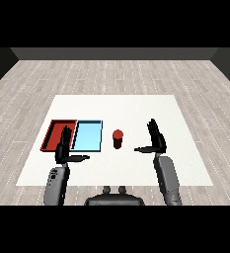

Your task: Pick the red can and put it in the red box

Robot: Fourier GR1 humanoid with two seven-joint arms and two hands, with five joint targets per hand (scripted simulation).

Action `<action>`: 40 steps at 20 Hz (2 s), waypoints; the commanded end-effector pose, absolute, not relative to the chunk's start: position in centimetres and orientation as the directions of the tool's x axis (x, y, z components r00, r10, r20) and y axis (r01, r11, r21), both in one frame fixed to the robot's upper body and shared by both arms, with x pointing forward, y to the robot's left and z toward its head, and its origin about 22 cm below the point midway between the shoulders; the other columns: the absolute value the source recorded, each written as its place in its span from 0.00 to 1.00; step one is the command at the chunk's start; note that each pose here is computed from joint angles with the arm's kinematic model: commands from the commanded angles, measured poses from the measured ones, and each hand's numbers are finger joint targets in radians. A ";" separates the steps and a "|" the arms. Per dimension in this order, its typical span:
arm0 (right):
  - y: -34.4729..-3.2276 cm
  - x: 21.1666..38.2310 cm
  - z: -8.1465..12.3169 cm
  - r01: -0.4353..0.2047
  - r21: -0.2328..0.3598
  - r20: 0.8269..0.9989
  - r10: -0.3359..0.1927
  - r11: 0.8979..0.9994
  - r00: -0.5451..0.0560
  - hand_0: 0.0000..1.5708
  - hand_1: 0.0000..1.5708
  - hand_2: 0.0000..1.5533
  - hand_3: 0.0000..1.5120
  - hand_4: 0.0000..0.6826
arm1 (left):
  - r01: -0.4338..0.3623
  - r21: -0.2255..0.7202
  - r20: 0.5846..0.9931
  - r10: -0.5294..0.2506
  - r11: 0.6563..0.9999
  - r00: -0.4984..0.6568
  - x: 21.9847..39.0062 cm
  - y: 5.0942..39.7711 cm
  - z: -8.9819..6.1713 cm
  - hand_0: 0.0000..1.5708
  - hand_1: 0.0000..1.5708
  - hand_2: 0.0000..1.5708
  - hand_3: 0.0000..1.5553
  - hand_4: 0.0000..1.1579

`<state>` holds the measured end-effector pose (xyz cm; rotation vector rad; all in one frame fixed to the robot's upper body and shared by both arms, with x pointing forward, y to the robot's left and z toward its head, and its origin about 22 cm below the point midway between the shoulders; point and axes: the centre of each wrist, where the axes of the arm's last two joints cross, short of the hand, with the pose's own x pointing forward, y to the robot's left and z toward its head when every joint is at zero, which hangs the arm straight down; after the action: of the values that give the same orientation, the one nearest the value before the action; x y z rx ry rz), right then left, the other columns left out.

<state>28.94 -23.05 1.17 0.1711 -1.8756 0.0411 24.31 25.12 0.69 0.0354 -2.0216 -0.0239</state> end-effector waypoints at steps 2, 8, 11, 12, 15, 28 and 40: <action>-21.2 30.6 0.5 -0.165 0.094 0.960 -0.133 0.982 -0.246 0.00 0.00 0.00 0.00 0.00 | -0.009 0.015 0.906 -0.017 1.000 -0.423 22.8 25.9 -0.4 0.00 0.00 0.00 0.00 0.00; -19.3 30.8 -2.6 -0.180 0.124 0.951 -0.169 0.976 -0.257 0.00 0.00 0.00 0.00 0.00 | -0.013 0.015 0.892 -0.019 1.000 -0.452 25.0 24.6 0.9 0.00 0.00 0.00 0.00 0.00; -17.6 32.5 -2.4 -0.186 0.141 0.958 -0.181 0.972 -0.222 0.00 0.00 0.00 0.00 0.00 | -0.034 0.009 0.898 -0.023 0.999 -0.438 23.8 24.9 2.6 0.00 0.00 0.00 0.00 0.00; -17.8 30.8 -2.9 -0.187 0.171 0.955 -0.209 0.967 -0.212 0.00 0.00 0.00 0.00 0.00 | -0.003 -0.004 0.903 0.002 1.000 -0.429 24.8 24.7 0.1 0.00 0.00 0.00 0.00 0.00; -17.2 32.3 -2.6 -0.198 0.134 0.959 -0.177 0.971 -0.220 0.00 0.00 0.00 0.00 0.00 | -0.005 0.000 0.897 -0.003 1.000 -0.442 24.1 23.9 2.3 0.00 0.00 0.00 0.00 0.00; -12.9 31.4 -5.8 -0.220 0.162 0.958 -0.207 0.962 -0.197 0.00 0.00 0.00 0.00 0.00 | 0.015 -0.035 0.898 0.038 0.999 -0.438 25.6 24.1 2.0 0.00 0.00 0.00 0.00 0.00; -12.4 34.1 -5.6 -0.208 0.202 0.960 -0.236 0.957 -0.154 0.00 0.00 0.00 0.00 0.00 | 0.020 -0.010 0.894 0.019 1.000 -0.448 24.2 25.5 1.7 0.00 0.00 0.00 0.00 0.00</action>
<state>32.48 -12.76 -5.89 0.3228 -1.7495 -0.0332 24.74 25.62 1.89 -0.0216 -2.0270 0.0090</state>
